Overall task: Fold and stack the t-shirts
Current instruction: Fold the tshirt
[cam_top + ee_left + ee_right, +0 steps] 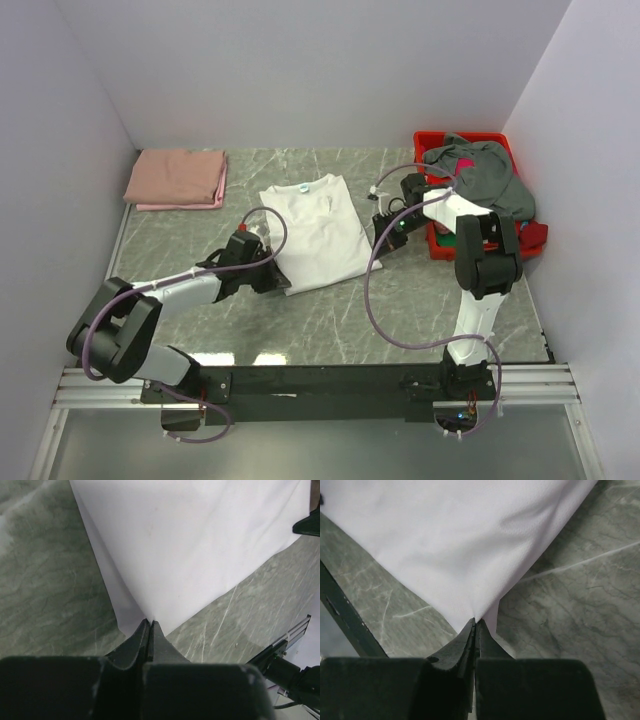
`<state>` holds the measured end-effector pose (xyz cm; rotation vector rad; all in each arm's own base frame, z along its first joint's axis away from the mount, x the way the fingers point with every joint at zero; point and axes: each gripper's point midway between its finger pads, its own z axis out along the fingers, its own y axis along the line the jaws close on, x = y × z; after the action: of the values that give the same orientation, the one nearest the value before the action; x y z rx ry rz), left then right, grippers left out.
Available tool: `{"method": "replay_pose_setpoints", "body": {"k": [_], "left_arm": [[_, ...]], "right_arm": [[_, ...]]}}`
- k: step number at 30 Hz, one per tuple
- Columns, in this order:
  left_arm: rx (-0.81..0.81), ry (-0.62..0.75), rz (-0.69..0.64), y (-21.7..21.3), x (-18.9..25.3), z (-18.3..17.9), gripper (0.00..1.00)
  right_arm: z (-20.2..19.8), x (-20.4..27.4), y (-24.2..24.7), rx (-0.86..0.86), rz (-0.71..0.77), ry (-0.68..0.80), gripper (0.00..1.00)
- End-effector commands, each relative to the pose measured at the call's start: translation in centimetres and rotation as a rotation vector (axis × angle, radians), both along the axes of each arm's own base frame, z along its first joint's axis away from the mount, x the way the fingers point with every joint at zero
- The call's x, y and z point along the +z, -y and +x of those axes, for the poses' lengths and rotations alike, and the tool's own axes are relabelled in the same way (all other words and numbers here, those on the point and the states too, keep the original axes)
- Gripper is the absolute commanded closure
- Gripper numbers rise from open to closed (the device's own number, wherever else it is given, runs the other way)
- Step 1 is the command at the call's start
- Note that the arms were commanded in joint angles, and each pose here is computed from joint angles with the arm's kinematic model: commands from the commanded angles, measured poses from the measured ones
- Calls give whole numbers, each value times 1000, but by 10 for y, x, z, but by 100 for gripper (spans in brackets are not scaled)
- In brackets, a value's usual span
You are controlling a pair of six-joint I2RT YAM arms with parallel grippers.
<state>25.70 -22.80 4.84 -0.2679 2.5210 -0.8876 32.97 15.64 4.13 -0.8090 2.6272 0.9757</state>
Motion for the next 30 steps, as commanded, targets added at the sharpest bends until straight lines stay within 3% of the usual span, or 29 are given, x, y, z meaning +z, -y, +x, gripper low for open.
{"method": "replay_pose_setpoints", "body": {"k": [1,8,18,22,23,27,30], "left_arm": [[-45,52,-52,7,12,-1,99],[-75,55,-82,7,10,-14,99],[-155,24,-106,13,1,-35,100],[-167,26,-107,18,1,-33,99],[-171,25,-109,19,2,-33,98],[-177,33,-119,21,5,-31,86],[-164,47,-112,20,9,-28,69]], "right_arm": [[-9,26,-3,42,72,31,100],[-33,26,0,145,90,46,100],[-75,5,12,226,90,-74,100],[-74,6,10,172,117,-114,69],[-69,7,9,160,117,-98,66],[-58,5,9,102,101,-106,60],[-47,4,8,61,90,-93,60]]}}
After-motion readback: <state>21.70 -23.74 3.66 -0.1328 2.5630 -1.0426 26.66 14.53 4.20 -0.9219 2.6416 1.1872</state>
